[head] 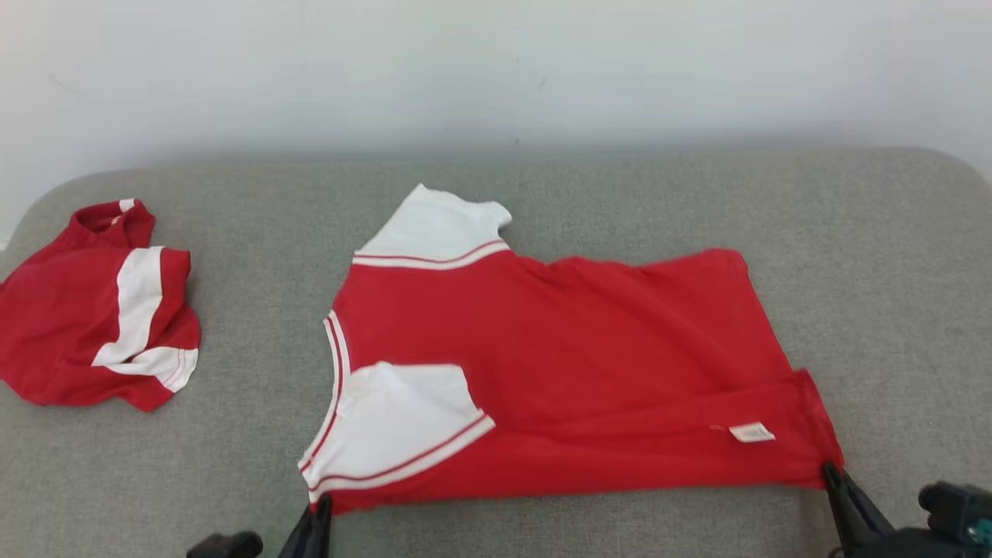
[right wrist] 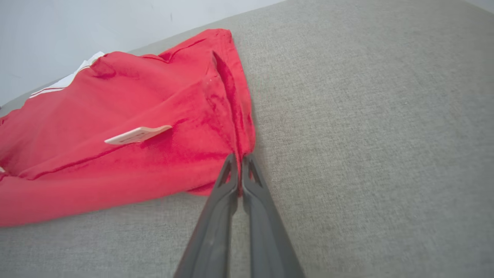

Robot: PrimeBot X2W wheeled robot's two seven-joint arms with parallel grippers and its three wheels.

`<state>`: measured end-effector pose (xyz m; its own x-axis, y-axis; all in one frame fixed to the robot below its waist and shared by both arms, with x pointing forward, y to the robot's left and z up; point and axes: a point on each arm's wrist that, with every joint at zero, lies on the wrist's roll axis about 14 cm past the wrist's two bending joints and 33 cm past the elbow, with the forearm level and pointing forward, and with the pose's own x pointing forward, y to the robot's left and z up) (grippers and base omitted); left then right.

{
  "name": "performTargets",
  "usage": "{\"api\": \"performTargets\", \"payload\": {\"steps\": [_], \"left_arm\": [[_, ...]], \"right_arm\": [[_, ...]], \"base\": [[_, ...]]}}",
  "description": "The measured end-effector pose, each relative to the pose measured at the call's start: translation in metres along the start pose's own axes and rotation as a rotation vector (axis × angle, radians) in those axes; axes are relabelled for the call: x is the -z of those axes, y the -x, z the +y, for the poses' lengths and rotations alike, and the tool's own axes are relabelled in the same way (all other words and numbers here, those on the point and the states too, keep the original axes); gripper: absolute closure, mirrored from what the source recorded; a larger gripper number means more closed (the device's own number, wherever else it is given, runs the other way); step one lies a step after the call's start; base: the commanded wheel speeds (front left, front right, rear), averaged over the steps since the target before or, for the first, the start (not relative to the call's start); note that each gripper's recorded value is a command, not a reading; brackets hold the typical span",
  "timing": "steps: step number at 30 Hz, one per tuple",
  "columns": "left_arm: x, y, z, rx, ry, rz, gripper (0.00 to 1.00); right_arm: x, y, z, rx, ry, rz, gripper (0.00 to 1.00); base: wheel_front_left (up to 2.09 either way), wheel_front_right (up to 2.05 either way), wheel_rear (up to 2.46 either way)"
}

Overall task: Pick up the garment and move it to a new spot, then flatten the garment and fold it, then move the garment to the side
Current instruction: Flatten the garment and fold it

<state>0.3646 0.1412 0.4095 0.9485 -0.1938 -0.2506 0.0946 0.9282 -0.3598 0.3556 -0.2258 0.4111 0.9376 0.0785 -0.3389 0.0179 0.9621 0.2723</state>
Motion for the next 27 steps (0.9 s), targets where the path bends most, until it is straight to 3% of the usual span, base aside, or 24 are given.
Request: {"api": "performTargets", "payload": {"steps": [9,10,11,12,20,27], "left_arm": [[0.018,0.023,-0.002,-0.018,0.018,0.029,1.00],[0.018,0.023,-0.002,-0.021,0.017,0.031,0.85],[0.017,0.023,-0.003,-0.021,0.014,0.029,0.26],[0.016,0.023,-0.002,-0.026,0.014,0.022,0.00],[-0.010,0.021,-0.002,-0.030,-0.010,-0.064,0.00],[-0.061,0.026,0.002,-0.047,-0.114,-0.223,0.00]], "right_arm": [[0.013,0.026,-0.007,0.032,-0.031,0.032,1.00],[0.013,0.027,-0.006,0.033,-0.030,0.033,0.65],[0.013,0.028,-0.006,0.034,-0.027,0.031,0.04],[0.011,0.028,-0.005,0.035,-0.025,0.025,0.00],[-0.019,0.030,0.003,0.016,0.019,-0.095,0.00],[-0.052,0.034,0.019,-0.017,0.023,-0.257,0.00]], "base": [[0.00,0.00,0.00],[0.00,0.00,0.00],[0.00,0.00,0.00],[0.00,0.00,0.00],[0.00,0.00,0.00],[0.00,0.00,0.00]]}}
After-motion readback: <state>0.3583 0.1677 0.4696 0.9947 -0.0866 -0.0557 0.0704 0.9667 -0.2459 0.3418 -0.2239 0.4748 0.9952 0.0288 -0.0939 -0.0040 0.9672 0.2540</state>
